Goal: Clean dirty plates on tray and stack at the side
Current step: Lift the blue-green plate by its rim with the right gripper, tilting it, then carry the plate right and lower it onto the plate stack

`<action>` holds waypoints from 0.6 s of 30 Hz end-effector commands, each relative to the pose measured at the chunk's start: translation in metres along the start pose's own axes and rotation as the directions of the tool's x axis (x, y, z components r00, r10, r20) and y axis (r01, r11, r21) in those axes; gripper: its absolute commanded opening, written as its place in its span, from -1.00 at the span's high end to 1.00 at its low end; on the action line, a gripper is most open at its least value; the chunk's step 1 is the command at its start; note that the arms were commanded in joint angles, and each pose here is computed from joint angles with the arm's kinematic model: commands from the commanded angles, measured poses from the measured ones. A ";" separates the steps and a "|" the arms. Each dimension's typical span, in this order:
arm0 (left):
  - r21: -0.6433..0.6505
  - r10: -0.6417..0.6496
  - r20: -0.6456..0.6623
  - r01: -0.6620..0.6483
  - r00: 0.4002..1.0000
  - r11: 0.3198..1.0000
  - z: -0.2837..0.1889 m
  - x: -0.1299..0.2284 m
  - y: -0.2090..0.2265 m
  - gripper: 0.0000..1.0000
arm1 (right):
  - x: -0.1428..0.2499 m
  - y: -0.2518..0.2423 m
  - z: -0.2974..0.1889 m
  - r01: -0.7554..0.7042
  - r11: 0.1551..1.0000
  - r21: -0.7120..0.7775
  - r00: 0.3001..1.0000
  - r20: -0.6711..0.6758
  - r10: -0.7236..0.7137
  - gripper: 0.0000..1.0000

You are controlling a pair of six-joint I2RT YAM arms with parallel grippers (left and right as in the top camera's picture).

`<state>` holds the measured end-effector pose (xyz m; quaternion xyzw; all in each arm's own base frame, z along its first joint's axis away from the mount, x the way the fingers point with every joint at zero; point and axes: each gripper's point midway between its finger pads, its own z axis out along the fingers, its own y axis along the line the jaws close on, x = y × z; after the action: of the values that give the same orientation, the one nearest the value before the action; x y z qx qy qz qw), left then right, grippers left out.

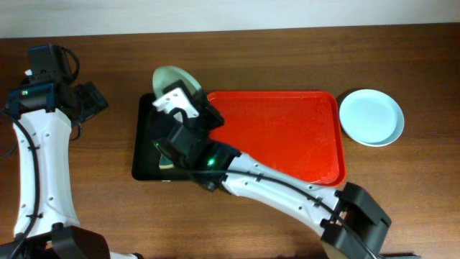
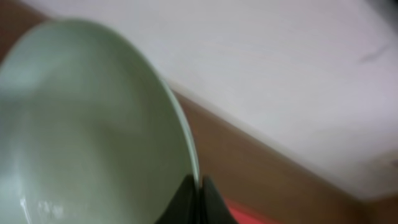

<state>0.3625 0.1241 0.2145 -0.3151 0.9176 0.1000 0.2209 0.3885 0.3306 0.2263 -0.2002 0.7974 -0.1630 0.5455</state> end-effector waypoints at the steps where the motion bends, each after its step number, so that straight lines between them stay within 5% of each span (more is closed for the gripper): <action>1: -0.003 -0.011 0.018 0.011 1.000 1.000 -0.006 -0.003 0.003 -0.98 | 0.021 0.015 0.024 -0.419 0.881 -0.218 0.903 -0.203 0.379 0.92; 5: -0.003 -0.011 0.018 0.011 1.000 1.000 -0.006 -0.003 0.003 -0.98 | 0.039 -0.019 0.045 -0.533 0.792 -0.298 0.830 -0.367 0.420 0.92; 9: -0.003 -0.011 0.018 0.011 1.000 1.000 -0.006 -0.003 0.003 -0.98 | 0.060 -0.101 0.063 -0.690 0.687 -0.226 0.694 -0.476 0.540 0.92; 14: -0.003 -0.011 0.018 0.011 1.000 1.000 -0.006 -0.003 0.003 -0.98 | 0.124 -0.234 0.076 -0.824 0.566 0.000 0.482 -0.523 0.702 0.92; 18: -0.003 -0.011 0.018 0.011 1.000 1.000 -0.006 -0.003 0.003 -0.99 | 0.222 -0.332 0.064 -0.823 0.486 0.293 0.290 -0.518 0.804 0.92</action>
<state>0.3624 0.1243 0.2146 -0.3149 0.9175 0.1011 0.2210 0.4414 -0.0120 0.1890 0.2300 0.9243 0.0929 0.2902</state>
